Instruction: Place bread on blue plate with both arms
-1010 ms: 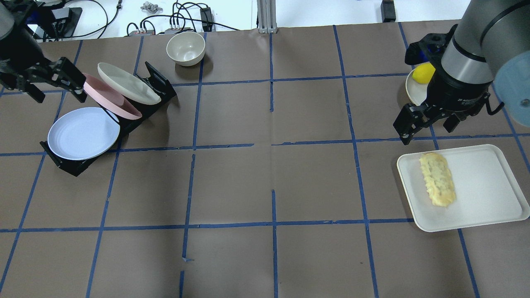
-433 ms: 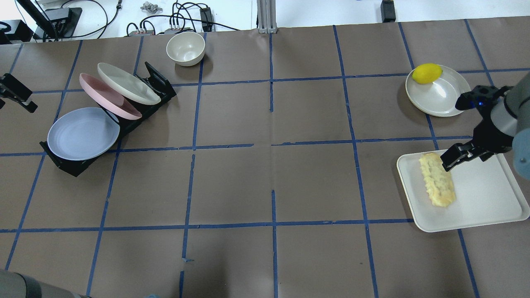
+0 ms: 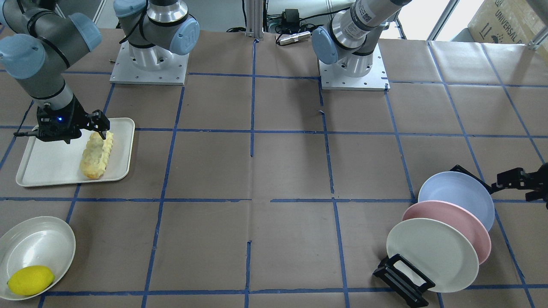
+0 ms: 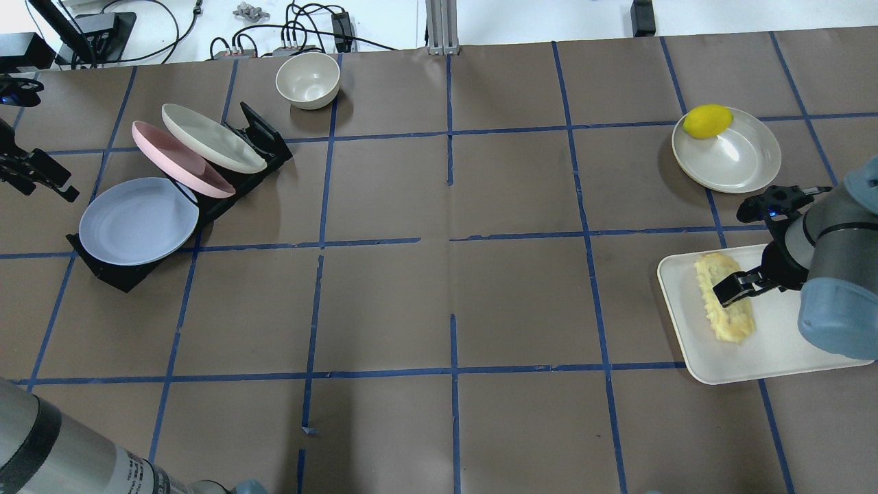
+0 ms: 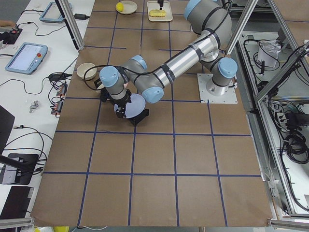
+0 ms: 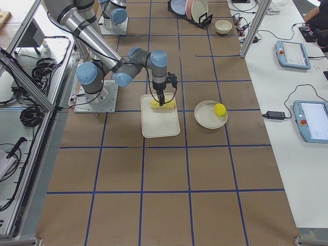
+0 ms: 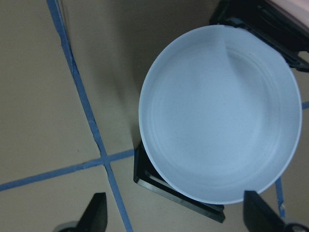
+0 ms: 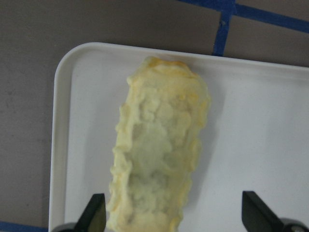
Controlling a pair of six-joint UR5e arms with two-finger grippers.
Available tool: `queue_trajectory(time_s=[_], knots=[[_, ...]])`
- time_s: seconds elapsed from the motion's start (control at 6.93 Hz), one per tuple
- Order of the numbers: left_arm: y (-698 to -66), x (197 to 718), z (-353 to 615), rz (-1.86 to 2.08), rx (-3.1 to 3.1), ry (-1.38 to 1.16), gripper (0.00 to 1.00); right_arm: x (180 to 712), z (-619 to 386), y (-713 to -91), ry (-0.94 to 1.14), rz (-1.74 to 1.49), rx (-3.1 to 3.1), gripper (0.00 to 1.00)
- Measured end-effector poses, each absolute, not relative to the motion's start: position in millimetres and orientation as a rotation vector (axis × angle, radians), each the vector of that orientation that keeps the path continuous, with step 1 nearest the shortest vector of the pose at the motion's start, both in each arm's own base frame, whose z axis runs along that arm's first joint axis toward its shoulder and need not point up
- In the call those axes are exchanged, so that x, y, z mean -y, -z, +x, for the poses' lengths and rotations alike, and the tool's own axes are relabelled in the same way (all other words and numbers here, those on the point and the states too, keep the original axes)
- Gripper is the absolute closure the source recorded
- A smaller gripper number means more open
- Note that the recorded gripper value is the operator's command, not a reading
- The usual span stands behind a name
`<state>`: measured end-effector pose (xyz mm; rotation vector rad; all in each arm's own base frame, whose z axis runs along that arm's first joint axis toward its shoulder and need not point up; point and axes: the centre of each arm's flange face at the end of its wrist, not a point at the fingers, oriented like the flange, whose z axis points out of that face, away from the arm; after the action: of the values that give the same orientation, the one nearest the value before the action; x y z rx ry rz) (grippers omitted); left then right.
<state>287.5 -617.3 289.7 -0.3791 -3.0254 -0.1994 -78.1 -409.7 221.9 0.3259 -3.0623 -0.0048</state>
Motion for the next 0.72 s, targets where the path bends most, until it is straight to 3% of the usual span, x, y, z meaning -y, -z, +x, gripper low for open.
queue_trajectory(time_s=[0.29, 0.43, 0.58, 0.72], knots=[[-234, 624, 303, -0.350, 2.958, 0.259, 0.22, 419, -81, -187, 0.013, 0.330, 3.085, 0.02], [-218, 624, 305, -0.336, 2.936, 0.278, 0.38, 420, -79, -183, 0.004, 0.335, 3.100, 0.11], [-211, 625, 306, -0.332, 2.926, 0.289, 0.68, 421, -78, -182, -0.003, 0.338, 3.109, 0.48], [-209, 625, 307, -0.331, 2.925, 0.291, 0.85, 421, -78, -182, -0.007, 0.337, 3.112, 0.78]])
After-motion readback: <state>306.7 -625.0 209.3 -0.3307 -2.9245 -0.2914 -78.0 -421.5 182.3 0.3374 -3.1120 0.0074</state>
